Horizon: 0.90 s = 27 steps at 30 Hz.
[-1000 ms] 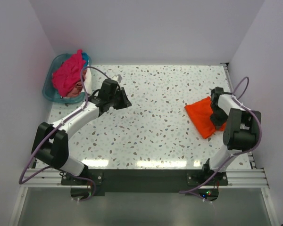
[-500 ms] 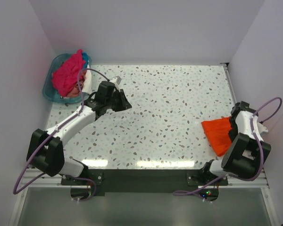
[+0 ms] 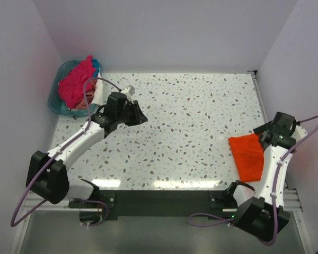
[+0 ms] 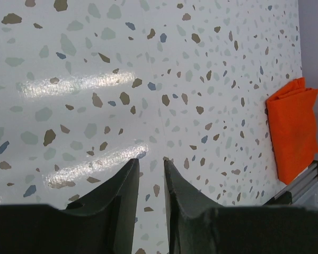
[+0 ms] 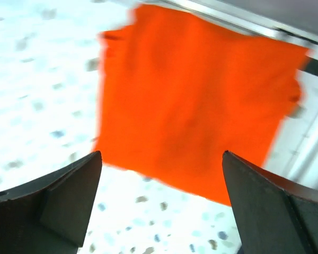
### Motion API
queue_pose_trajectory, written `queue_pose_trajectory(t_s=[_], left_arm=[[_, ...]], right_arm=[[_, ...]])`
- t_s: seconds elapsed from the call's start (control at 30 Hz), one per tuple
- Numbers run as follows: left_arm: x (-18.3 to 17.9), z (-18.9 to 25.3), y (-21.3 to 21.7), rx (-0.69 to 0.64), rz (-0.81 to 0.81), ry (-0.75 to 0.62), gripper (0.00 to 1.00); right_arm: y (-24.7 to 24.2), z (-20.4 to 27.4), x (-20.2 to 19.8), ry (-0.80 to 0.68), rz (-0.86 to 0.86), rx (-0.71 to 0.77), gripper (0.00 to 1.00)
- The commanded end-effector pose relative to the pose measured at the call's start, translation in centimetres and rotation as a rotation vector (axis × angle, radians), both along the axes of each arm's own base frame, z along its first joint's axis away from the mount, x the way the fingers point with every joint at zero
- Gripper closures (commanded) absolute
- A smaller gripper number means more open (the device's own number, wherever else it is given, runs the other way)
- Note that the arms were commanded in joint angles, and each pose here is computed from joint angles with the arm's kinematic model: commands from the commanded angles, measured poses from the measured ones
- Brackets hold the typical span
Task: Fold and stack the t-shirts
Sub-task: Neatly place the folded tshirt to the corner, then reset both grippers
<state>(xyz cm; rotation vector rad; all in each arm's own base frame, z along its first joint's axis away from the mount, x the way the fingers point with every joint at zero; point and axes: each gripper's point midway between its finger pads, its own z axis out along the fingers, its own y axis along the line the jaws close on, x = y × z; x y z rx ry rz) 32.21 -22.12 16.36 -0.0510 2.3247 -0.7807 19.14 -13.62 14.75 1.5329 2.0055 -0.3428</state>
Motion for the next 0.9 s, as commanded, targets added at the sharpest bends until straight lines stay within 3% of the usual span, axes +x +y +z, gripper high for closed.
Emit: queue_pose_trajectory(t_s=[0.0,0.2,0.3,0.5,0.67,0.87], left_arm=[[0.4,1.8,0.3,-0.010,0.000,-0.072,0.69],[0.6,1.8,1.6,0.001,0.038,-0.084,0.68],[0.5,1.6,2.7,0.022,0.063,-0.094,0.67],[-0.2,0.2,5.4,0.097,0.128,-0.102,0.64],[-1.8,-1.1,6.6,0.117,0.149,-0.096,0.64],[-3.5,-2.8,7.0,0.106,0.149,-0.072,0.64]], right_arm=[[3.4,3.5,6.5,-0.282,0.315,0.014,0.01],[15.7,5.0,12.8,-0.288,0.665,-0.039,0.01],[24.8,4.5,13.8,-0.287,0.883,-0.059,0.01],[37.4,1.7,13.0,-0.260,1.218,-0.029,0.01],[40.4,1.7,11.5,-0.313,1.365,0.040,0.01],[38.4,2.7,10.4,-0.319,1.404,-0.036,0.01]])
